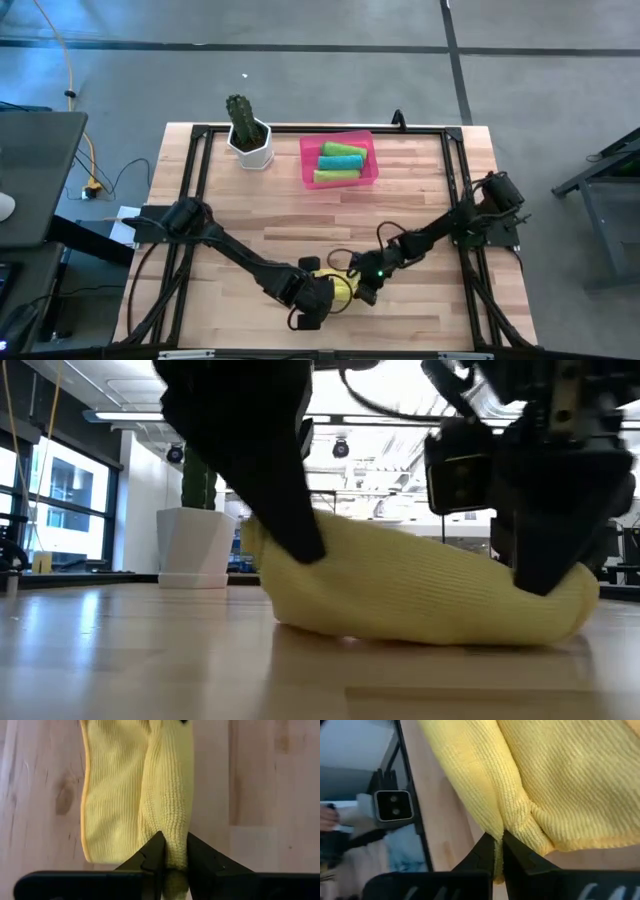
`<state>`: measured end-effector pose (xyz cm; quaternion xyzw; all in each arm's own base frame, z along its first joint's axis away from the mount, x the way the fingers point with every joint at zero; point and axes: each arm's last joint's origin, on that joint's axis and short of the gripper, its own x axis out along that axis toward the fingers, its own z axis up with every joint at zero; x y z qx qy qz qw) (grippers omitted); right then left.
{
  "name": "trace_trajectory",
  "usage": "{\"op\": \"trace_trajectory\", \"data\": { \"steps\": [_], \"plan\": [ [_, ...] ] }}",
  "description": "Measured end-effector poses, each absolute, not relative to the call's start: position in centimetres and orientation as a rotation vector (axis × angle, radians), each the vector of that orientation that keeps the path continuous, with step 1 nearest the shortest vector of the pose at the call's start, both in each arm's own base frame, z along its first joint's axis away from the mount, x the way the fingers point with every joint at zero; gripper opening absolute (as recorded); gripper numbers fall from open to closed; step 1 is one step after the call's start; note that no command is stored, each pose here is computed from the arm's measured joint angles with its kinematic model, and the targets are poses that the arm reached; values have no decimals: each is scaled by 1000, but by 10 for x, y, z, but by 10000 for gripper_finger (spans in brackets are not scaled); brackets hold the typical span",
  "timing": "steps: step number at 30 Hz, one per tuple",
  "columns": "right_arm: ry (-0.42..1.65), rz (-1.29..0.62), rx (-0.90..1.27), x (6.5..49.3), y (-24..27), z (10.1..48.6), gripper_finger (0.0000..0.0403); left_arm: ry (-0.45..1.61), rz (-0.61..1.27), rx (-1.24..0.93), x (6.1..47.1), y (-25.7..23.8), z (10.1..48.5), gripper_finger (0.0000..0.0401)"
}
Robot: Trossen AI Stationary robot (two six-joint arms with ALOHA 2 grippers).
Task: Roll microfiber towels into tight, uniform cylinder then place into a basket
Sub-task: Roll the yellow microfiber cloth
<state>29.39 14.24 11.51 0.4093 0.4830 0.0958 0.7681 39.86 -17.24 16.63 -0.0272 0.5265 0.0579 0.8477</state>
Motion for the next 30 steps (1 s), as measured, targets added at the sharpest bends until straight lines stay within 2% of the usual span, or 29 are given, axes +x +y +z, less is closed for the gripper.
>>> {"op": "trace_trajectory", "data": {
  "steps": [7, 12, 17, 22, 30],
  "plan": [
    [1096, 175, 1034, 303, 117, 115, 3, 1144, 170, -52, 395, -179, 152, 67],
    [1149, 109, 1062, 303, 103, 110, 3, 1141, 224, -52, 399, -176, 140, 74],
    [1171, 59, 1053, 303, 97, 107, 7, 1153, 275, -149, 403, -167, 138, 72],
    [1130, 124, 960, 305, 95, 106, 21, 1184, 290, -278, 406, -159, 136, 61],
    [969, 324, 655, 304, 95, 130, 74, 1224, 265, -285, 407, -158, 127, 38]
  ]
}}
